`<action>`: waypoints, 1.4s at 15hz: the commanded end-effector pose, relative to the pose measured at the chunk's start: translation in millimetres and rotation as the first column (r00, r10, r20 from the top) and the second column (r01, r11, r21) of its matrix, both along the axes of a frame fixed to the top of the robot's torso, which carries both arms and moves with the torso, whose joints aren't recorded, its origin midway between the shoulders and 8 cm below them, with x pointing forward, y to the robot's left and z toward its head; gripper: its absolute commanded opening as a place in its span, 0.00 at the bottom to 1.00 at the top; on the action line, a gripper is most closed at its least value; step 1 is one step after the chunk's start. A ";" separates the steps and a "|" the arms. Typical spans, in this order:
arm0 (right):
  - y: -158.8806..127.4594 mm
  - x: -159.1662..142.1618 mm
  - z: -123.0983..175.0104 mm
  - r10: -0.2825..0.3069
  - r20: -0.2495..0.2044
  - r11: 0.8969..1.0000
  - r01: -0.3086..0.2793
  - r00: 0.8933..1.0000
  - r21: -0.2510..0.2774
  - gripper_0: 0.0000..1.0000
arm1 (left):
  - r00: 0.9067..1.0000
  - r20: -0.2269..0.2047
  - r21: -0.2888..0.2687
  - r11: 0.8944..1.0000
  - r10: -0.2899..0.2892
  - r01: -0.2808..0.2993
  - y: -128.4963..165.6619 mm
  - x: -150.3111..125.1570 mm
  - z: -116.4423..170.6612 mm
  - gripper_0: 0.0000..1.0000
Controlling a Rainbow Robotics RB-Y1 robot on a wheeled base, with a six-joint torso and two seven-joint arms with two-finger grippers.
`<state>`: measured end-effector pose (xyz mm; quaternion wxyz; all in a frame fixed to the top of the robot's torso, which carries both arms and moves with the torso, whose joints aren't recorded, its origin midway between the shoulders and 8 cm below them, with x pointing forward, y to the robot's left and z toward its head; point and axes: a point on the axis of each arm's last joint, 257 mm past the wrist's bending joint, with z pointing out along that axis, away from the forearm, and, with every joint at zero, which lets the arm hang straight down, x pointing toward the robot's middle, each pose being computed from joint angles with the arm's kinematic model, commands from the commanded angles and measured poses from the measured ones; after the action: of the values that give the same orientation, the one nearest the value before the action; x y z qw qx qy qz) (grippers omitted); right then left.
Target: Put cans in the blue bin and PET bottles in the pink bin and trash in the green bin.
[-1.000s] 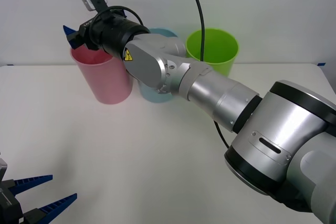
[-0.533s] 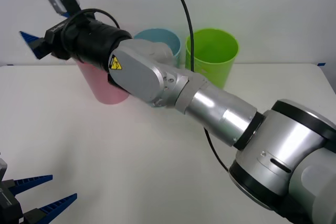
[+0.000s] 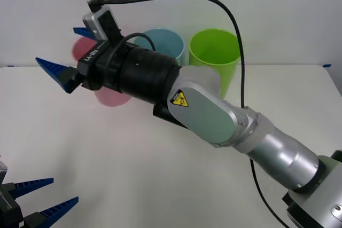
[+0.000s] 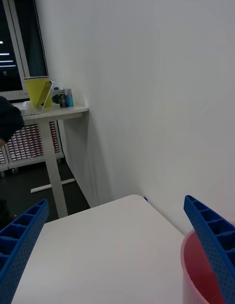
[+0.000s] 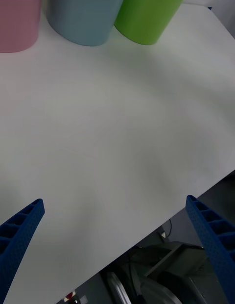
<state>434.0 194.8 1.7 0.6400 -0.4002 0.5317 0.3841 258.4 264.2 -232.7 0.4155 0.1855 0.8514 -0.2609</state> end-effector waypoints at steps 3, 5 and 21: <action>-65.1 -14.2 -32.6 -0.053 0.007 0.998 0.053 0.999 -0.036 0.94 | 1.000 0.000 0.000 1.000 0.000 0.000 0.0 0.0 0.0 1.00; -97.6 -14.6 -47.1 -0.088 -0.006 0.993 0.088 0.996 -0.075 0.94 | 1.000 0.000 0.000 1.000 0.000 0.000 0.0 0.0 0.0 1.00; -218.4 -70.6 -152.9 0.036 -0.176 0.942 -0.092 0.984 -0.323 0.94 | 1.000 0.000 0.000 1.000 0.000 0.000 0.0 0.0 0.0 1.00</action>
<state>368.8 -15.8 -146.0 0.5162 -0.4786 0.6235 0.3402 258.4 264.2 -232.7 0.4155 0.1855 0.8514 -0.2609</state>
